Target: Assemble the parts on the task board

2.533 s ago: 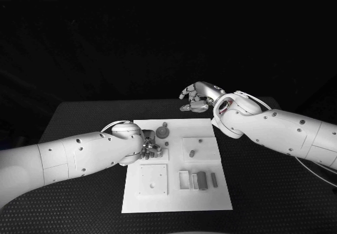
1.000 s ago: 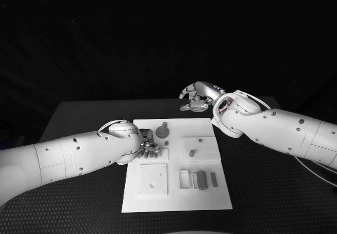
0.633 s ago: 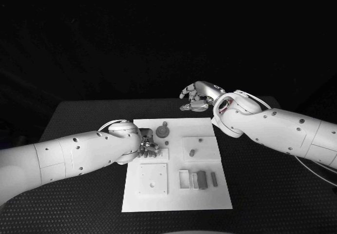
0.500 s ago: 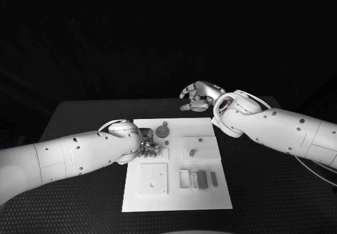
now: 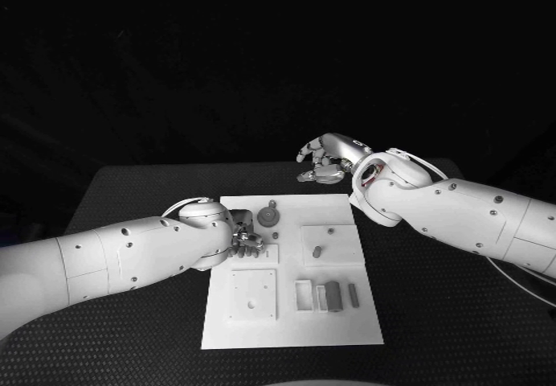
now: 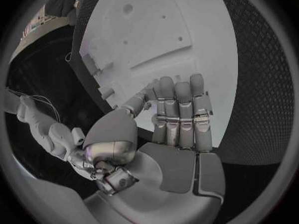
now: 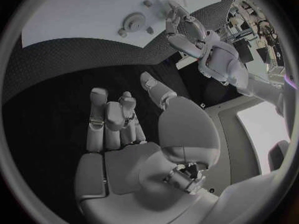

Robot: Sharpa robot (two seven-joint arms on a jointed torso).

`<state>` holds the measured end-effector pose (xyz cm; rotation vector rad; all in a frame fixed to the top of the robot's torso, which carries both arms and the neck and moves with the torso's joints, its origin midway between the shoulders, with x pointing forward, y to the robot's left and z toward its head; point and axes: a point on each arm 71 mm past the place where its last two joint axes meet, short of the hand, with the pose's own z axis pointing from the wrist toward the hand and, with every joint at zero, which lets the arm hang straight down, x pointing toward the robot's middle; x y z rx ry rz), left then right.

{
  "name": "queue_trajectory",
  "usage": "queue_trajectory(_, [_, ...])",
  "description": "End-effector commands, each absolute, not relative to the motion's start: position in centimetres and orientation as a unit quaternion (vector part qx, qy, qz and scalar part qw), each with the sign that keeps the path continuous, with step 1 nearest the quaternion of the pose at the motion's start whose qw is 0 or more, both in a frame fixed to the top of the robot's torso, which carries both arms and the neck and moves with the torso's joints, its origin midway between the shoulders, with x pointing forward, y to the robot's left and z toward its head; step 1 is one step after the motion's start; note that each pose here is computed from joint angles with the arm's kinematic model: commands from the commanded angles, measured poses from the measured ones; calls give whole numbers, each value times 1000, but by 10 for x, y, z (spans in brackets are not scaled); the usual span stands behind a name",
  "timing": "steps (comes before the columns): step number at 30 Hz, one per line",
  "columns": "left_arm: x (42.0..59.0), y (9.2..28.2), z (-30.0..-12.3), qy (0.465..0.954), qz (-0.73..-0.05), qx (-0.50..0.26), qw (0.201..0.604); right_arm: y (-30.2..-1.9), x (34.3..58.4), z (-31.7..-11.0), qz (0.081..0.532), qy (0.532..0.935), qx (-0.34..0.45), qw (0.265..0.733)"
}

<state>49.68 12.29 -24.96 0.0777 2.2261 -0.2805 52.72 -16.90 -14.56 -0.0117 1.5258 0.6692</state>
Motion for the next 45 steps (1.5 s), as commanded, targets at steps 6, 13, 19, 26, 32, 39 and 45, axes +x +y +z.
queue_trajectory(6, [496, 121, -249, 891, -116, 34, 438, -168, 527, -146, 299, 680, -11, 669])
queue_trajectory(13, [495, 121, -250, 894, -114, 36, 433, -168, 527, -146, 299, 680, -11, 669])
queue_trajectory(19, [494, 120, -252, 897, -113, 40, 425, -169, 526, -146, 298, 680, -11, 669])
queue_trajectory(26, [492, 120, -253, 898, -112, 40, 423, -169, 527, -146, 298, 681, -11, 669])
queue_trajectory(32, [491, 121, -254, 897, -111, 40, 425, -169, 526, -146, 298, 680, -11, 669])
queue_trajectory(39, [492, 123, -255, 895, -108, 40, 432, -169, 527, -146, 298, 680, -11, 669])
queue_trajectory(45, [494, 125, -254, 887, -108, 33, 448, -169, 527, -146, 298, 681, -11, 669])
